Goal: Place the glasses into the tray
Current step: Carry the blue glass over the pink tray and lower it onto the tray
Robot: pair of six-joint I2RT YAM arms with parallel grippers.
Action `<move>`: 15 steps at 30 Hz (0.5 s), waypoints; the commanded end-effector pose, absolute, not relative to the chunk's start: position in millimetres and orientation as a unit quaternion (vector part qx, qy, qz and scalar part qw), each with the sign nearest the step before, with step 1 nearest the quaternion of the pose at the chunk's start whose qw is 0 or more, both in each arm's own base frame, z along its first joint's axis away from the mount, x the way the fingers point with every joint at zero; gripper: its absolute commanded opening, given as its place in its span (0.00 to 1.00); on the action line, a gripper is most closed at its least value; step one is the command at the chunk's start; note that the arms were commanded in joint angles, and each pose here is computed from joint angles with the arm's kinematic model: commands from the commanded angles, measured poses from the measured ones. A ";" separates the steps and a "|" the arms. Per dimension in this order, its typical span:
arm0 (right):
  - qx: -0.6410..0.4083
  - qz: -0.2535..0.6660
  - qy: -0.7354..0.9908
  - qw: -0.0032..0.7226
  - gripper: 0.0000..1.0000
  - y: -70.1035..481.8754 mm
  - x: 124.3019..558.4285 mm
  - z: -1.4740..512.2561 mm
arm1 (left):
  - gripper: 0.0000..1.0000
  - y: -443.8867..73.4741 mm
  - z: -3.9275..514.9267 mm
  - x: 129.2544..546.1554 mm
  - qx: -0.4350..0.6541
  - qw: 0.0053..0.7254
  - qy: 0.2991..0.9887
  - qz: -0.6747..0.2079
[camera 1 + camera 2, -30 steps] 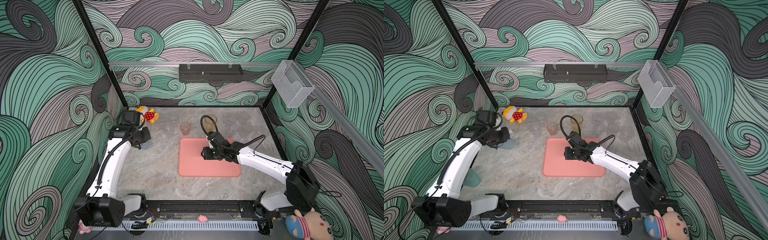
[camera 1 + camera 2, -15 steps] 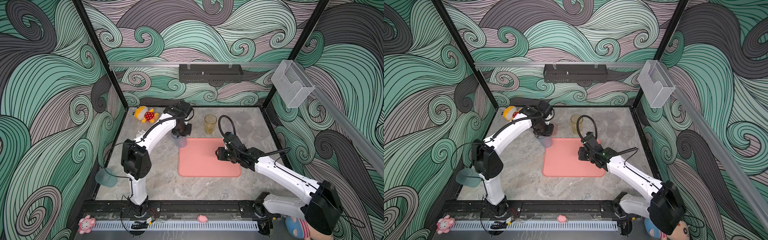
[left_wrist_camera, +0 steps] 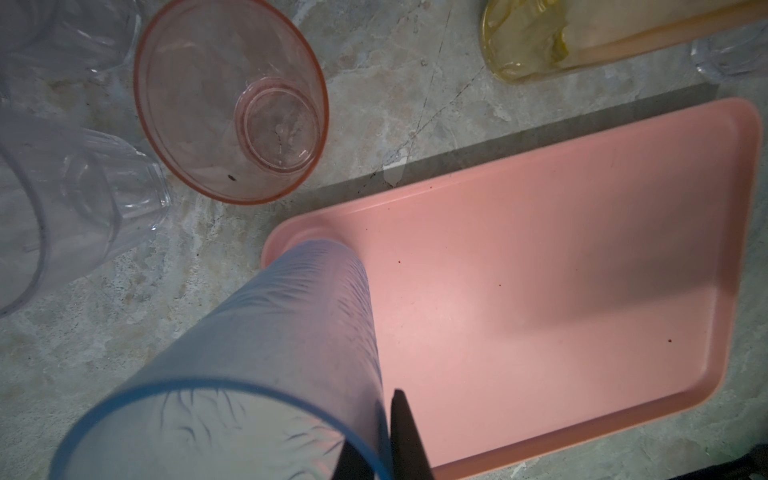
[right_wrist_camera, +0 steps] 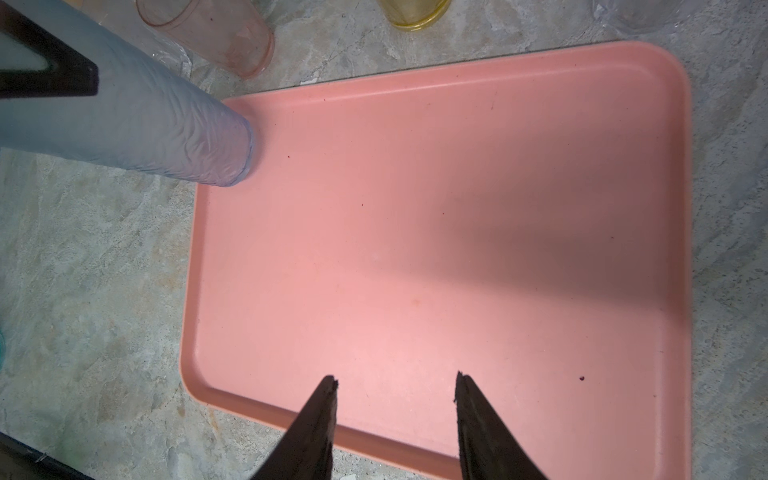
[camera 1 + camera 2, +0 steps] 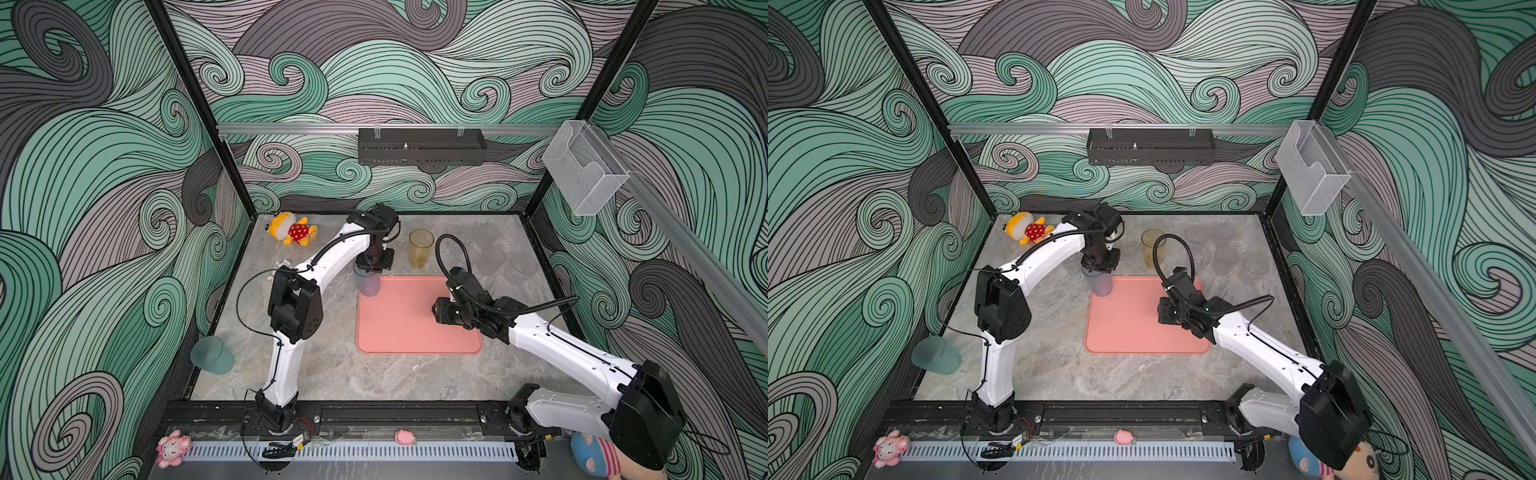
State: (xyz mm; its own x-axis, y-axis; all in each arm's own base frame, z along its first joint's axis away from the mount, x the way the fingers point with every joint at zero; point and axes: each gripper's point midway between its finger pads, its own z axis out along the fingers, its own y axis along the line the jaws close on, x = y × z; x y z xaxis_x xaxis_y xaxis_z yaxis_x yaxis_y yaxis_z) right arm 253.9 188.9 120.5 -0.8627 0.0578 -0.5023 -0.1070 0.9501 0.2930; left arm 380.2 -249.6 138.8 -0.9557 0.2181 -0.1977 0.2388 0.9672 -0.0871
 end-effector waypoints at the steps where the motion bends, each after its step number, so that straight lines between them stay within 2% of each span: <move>1: -0.010 0.149 0.954 0.262 0.47 185.4 255.7 116.4 | 0.00 -252.4 141.4 375.1 0.128 0.085 0.987 -0.047; 5: -0.010 0.149 0.954 0.261 0.47 185.6 255.6 114.7 | 0.00 -254.6 136.7 375.5 0.133 0.081 0.987 -0.048; 15: -0.010 0.148 0.955 0.258 0.47 184.9 254.9 112.1 | 0.24 -264.2 157.4 377.0 0.141 0.101 0.982 -0.073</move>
State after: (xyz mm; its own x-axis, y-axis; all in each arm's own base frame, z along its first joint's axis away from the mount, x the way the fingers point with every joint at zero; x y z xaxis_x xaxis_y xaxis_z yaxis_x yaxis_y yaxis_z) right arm 254.7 189.2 117.2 -0.8658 0.0563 -0.4973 -0.1044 0.9515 0.2894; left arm 377.9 -257.0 136.6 -0.9499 0.2495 -0.1884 0.2703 0.9582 -0.0936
